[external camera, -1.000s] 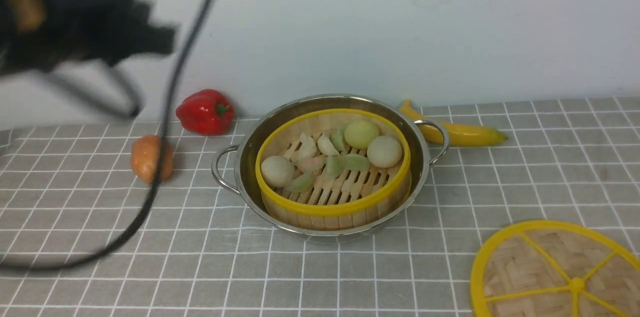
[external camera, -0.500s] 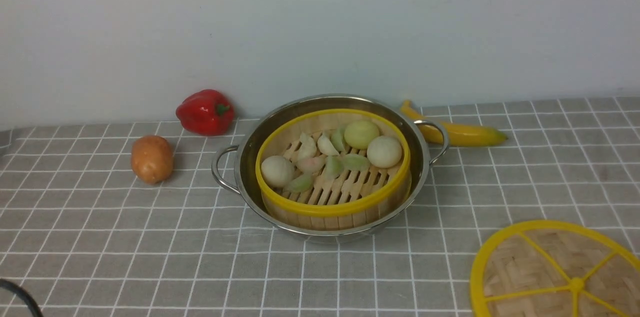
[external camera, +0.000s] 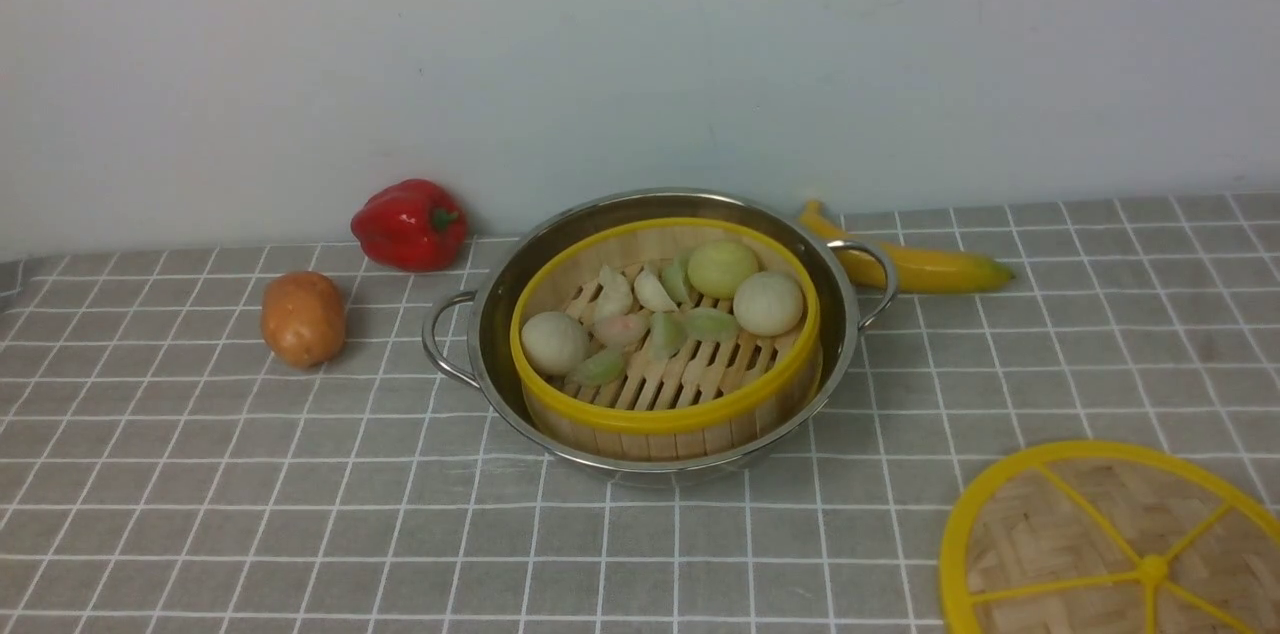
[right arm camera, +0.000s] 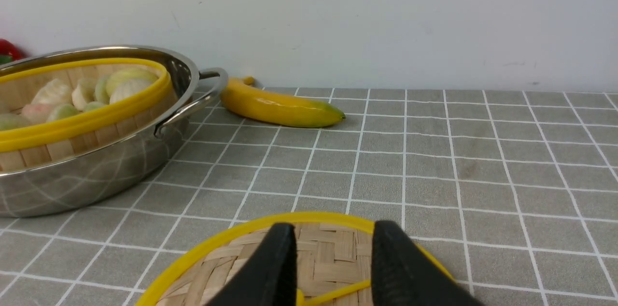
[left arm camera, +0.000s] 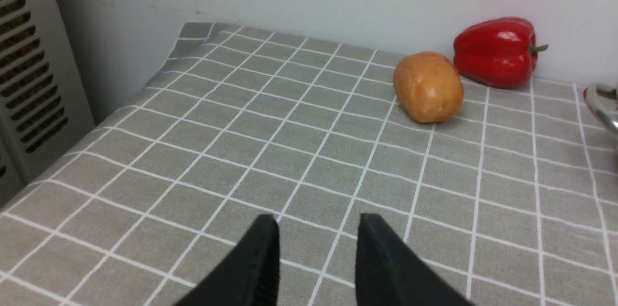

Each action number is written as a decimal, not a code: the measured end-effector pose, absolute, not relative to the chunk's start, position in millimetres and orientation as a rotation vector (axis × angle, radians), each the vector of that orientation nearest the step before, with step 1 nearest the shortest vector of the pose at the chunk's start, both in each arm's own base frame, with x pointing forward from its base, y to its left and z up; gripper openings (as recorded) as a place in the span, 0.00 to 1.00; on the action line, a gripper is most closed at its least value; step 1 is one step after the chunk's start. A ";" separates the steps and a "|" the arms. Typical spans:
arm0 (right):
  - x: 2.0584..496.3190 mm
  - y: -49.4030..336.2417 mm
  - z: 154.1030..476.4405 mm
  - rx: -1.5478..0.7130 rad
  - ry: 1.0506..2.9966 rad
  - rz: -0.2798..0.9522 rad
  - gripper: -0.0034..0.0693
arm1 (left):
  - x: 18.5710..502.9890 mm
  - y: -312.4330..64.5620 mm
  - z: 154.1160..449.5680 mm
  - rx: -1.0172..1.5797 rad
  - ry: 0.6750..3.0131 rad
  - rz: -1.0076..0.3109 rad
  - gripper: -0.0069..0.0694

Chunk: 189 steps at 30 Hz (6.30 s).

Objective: Place the steamer in the pot on the grey tablecloth, and put the lid on the steamer.
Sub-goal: 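Move the gripper down to the bamboo steamer lid and grasp its center knob, then place the bamboo steamer lid onto the steamer basket in the pot with the right gripper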

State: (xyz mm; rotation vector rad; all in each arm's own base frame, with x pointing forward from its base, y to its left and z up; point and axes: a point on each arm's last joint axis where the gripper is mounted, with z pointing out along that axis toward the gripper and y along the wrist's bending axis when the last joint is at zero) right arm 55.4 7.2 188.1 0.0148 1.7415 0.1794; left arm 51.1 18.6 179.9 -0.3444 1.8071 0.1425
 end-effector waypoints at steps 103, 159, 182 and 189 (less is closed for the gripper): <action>109.1 31.4 271.8 -0.368 2.316 0.266 0.38 | 53.5 5.7 180.1 -0.050 1.834 0.107 0.41; 262.6 59.9 177.7 -0.541 3.019 -0.017 0.44 | 53.8 2.2 180.2 0.016 1.832 0.067 0.41; 270.6 63.6 201.9 -0.492 2.889 0.026 0.24 | 53.8 2.2 180.2 0.016 1.832 0.067 0.41; 293.3 69.3 267.3 -0.500 2.701 0.038 0.24 | 53.8 2.2 180.2 0.016 1.832 0.067 0.41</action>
